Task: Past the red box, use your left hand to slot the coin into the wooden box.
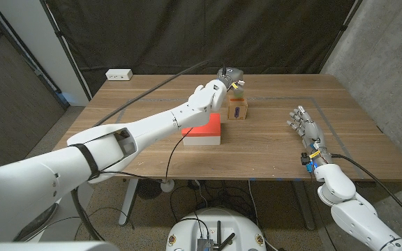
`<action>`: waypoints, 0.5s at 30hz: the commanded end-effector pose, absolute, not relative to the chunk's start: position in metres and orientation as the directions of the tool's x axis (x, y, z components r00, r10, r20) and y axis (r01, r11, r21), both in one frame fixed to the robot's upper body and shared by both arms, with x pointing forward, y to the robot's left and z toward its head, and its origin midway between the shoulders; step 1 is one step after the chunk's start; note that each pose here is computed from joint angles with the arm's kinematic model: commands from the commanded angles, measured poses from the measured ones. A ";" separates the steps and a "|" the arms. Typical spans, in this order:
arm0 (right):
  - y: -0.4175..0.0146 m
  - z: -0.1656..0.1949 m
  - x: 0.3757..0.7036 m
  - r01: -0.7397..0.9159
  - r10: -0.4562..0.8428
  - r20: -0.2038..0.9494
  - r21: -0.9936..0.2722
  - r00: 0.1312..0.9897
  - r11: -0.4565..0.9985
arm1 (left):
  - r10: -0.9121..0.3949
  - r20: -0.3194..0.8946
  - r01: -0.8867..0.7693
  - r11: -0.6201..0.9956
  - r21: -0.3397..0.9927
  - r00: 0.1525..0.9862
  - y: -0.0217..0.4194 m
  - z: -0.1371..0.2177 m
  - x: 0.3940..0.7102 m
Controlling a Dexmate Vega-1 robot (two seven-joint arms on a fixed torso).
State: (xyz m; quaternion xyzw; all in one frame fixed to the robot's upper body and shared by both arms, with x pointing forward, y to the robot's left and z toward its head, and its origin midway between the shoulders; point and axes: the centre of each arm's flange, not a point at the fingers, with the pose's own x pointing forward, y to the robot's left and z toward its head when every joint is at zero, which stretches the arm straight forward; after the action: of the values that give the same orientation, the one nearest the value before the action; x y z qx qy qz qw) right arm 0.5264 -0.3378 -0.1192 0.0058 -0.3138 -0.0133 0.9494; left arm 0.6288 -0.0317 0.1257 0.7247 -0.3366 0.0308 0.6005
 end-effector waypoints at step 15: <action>-0.337 -0.121 0.530 0.019 -0.029 0.592 0.022 0.806 1.000 | -0.488 0.430 -0.519 -0.056 0.853 0.760 -0.033 0.118 0.639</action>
State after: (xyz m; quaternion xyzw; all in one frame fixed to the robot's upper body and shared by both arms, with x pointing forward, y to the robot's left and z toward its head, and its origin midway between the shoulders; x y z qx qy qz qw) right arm 0.5296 -0.3374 -0.1204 0.0071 -0.3119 -0.0126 0.9500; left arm 0.6342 -0.0333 0.1201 0.7276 -0.3405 0.0235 0.5951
